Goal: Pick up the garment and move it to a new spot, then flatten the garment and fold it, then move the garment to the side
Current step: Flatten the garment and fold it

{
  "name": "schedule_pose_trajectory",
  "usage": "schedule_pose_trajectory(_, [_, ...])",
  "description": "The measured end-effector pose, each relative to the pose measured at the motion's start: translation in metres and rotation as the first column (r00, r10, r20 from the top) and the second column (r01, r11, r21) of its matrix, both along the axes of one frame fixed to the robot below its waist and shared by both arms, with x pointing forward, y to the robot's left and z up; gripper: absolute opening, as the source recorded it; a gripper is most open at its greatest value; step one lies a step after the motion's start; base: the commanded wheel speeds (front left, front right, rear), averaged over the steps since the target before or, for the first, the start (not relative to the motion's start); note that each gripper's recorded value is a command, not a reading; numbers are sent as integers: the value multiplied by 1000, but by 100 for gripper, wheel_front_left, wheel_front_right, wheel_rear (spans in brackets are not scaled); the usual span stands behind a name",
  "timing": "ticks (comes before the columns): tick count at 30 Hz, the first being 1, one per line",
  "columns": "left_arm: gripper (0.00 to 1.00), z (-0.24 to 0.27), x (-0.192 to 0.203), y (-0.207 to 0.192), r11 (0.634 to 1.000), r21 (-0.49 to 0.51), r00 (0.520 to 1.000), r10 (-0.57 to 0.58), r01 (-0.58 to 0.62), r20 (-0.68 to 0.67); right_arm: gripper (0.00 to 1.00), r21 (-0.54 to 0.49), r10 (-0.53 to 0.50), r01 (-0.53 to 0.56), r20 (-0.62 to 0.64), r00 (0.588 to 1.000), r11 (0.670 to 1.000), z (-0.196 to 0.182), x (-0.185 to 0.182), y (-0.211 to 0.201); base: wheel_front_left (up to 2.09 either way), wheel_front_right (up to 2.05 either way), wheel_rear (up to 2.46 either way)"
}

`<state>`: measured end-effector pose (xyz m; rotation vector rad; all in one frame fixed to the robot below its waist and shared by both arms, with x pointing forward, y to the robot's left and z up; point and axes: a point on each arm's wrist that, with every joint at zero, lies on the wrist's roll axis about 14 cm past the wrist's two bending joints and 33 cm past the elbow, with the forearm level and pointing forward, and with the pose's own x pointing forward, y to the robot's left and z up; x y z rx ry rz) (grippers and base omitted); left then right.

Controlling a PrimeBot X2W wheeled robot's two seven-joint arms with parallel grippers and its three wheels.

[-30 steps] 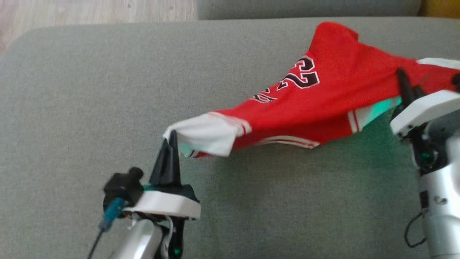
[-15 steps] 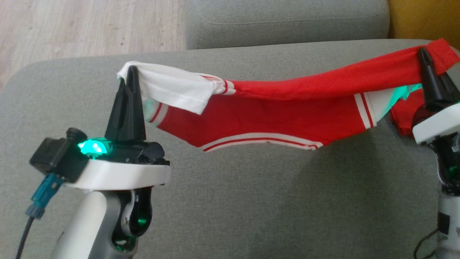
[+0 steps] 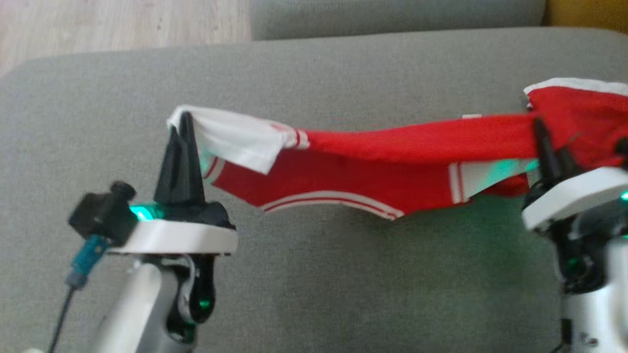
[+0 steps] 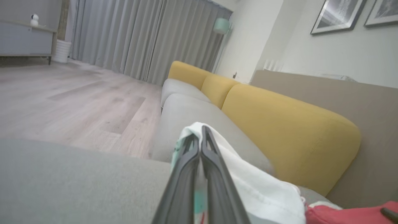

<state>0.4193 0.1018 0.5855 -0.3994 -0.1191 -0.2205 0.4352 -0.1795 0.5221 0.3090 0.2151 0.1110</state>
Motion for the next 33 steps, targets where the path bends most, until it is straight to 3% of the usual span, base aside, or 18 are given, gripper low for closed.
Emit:
schedule_pose_trajectory(8, [0,-88,-7,-4,1000,9,976,22,-20,-217,0,1,-13,14,-203,979,1000,-98,-10,10,0,0,0])
schedule_pose_trajectory(12, [0,-114,-11,-3,999,17,961,33,-30,-273,0,10,-25,29,-242,970,1000,-127,-16,14,0,0,0])
schedule_pose_trajectory(13, [0,-118,-12,-4,999,18,960,31,-27,-279,11,9,-26,28,-242,970,1000,-131,-16,16,0,0,0])
schedule_pose_trajectory(14, [0,-122,-13,-6,1000,19,958,29,-25,-286,35,6,-25,27,-239,971,1000,-133,-16,17,0,0,0])
schedule_pose_trajectory(15, [0,-124,-15,-7,1000,17,957,25,-21,-290,87,6,-26,28,-235,972,1000,-134,-16,18,0,0,0])
schedule_pose_trajectory(16, [0,-126,-16,-9,1000,15,956,22,-19,-293,100,5,-28,30,-228,973,1000,-134,-16,18,0,0,0])
schedule_pose_trajectory(23, [0,-142,-28,-10,1000,19,943,22,-16,-332,100,3,-46,47,-164,985,999,-127,-16,17,0,0,0])
schedule_pose_trajectory(33, [0,-142,-25,-16,1000,15,945,5,0,-328,100,56,-21,30,-169,985,998,-125,-31,27,0,0,0])
